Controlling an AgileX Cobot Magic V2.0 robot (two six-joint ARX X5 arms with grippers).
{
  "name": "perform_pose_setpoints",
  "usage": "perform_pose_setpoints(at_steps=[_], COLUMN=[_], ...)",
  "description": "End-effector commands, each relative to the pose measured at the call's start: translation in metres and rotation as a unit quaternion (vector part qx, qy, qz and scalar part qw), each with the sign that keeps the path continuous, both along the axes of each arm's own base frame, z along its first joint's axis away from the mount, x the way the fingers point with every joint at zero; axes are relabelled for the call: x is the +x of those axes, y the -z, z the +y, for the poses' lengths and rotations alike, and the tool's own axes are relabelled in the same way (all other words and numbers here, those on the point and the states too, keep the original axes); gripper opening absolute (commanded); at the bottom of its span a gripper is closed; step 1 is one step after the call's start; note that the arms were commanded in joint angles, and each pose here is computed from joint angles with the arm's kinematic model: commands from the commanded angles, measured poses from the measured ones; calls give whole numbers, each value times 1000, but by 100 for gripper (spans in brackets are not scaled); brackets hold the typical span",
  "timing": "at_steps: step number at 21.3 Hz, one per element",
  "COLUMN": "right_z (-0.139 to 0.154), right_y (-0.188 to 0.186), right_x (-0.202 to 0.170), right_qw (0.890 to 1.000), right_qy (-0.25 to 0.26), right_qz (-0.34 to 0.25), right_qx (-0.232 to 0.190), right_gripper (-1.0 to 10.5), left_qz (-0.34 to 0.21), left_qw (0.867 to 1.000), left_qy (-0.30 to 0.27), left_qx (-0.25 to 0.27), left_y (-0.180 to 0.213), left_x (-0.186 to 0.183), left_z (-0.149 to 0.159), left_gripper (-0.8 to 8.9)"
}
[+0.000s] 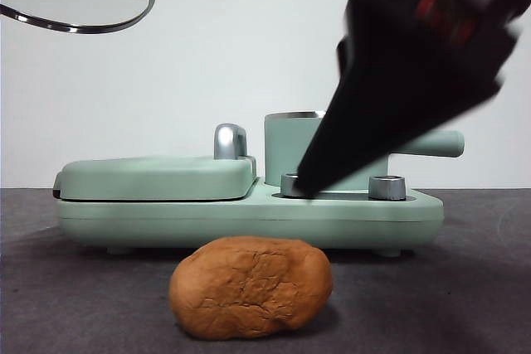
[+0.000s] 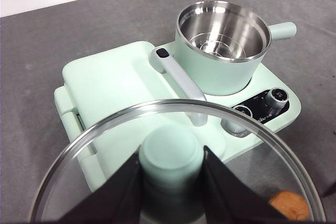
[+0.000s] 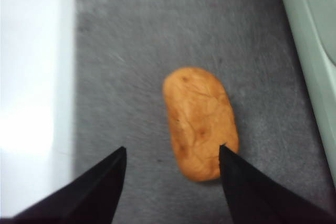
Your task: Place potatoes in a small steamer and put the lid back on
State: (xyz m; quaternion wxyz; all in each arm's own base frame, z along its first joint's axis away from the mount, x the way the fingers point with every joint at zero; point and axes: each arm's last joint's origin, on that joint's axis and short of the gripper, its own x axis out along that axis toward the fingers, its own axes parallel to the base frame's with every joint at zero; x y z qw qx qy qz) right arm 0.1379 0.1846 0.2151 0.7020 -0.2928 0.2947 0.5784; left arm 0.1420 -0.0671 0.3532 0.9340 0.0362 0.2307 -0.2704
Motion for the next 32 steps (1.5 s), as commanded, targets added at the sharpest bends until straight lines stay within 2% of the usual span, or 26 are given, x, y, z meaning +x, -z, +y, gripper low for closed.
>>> perform_pose_setpoints(at_steps=[1, 12, 18, 25, 32], right_z=[11, 30, 33, 30, 26], right_y=[6, 36, 48, 51, 30], right_x=[6, 22, 24, 20, 18], right_qw=[1000, 1000, 999, 996, 989], right_qy=[-5, 1, 16, 40, 106], right_qz=[-12, -10, 18, 66, 100], right_qx=[-11, -25, -40, -48, -7], right_gripper=[344, 357, 356, 220, 213], left_qz=[-19, -22, -22, -22, -22], left_qw=[1000, 1000, 1000, 1000, 1000], left_qy=[0, -10, -10, -10, -10], left_qx=[-10, -4, -4, -4, -4], left_y=[-8, -8, -7, -7, -7], left_x=[1, 1, 1, 1, 1], left_z=[-1, 0, 0, 0, 0], left_gripper=[14, 14, 14, 14, 14])
